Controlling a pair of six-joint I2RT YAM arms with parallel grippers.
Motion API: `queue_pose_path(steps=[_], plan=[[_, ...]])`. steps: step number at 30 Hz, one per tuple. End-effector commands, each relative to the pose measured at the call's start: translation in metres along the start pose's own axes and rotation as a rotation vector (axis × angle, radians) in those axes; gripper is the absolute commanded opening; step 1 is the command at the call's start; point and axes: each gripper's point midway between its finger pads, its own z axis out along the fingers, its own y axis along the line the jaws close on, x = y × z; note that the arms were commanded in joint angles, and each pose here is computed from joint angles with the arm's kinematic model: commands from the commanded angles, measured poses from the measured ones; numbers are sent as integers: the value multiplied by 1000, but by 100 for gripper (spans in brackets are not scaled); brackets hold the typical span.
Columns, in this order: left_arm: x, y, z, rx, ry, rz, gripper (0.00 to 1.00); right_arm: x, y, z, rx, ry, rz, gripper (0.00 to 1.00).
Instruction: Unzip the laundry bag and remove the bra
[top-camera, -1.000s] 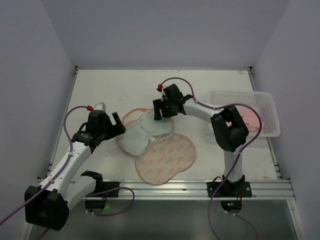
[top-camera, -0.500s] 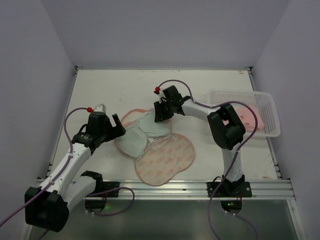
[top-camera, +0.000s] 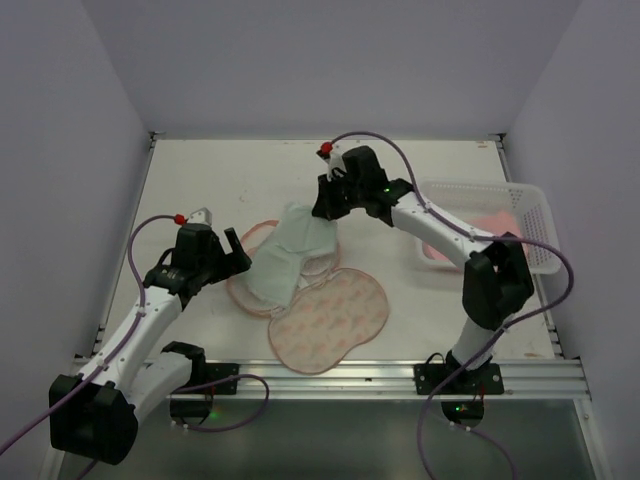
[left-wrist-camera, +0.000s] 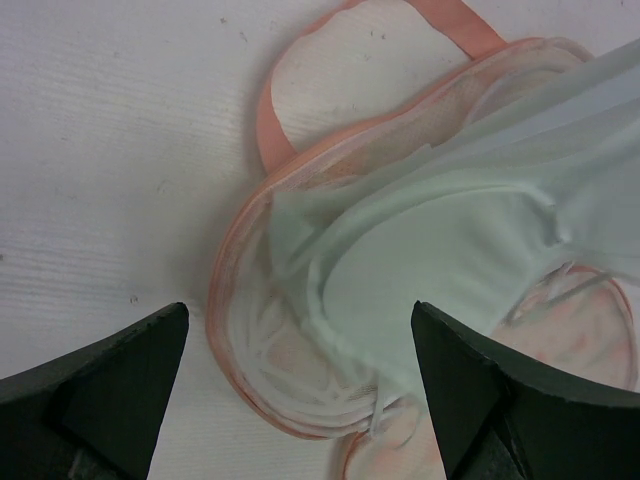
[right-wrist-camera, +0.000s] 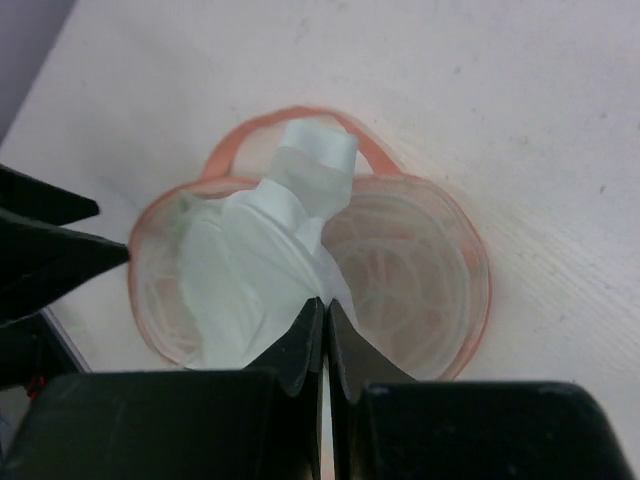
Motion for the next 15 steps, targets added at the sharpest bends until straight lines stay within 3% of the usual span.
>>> queue_pose_path(steps=[1, 7, 15], plan=[[-16, -3, -7, 1, -48, 24, 96, -56, 24, -63, 10, -178, -67, 0], [-26, -7, -13, 5, -80, 28, 96, -92, 23, -145, 162, -338, -103, 0], [-24, -6, -13, 8, -74, 28, 96, -126, -26, -285, 491, -545, -52, 0]])
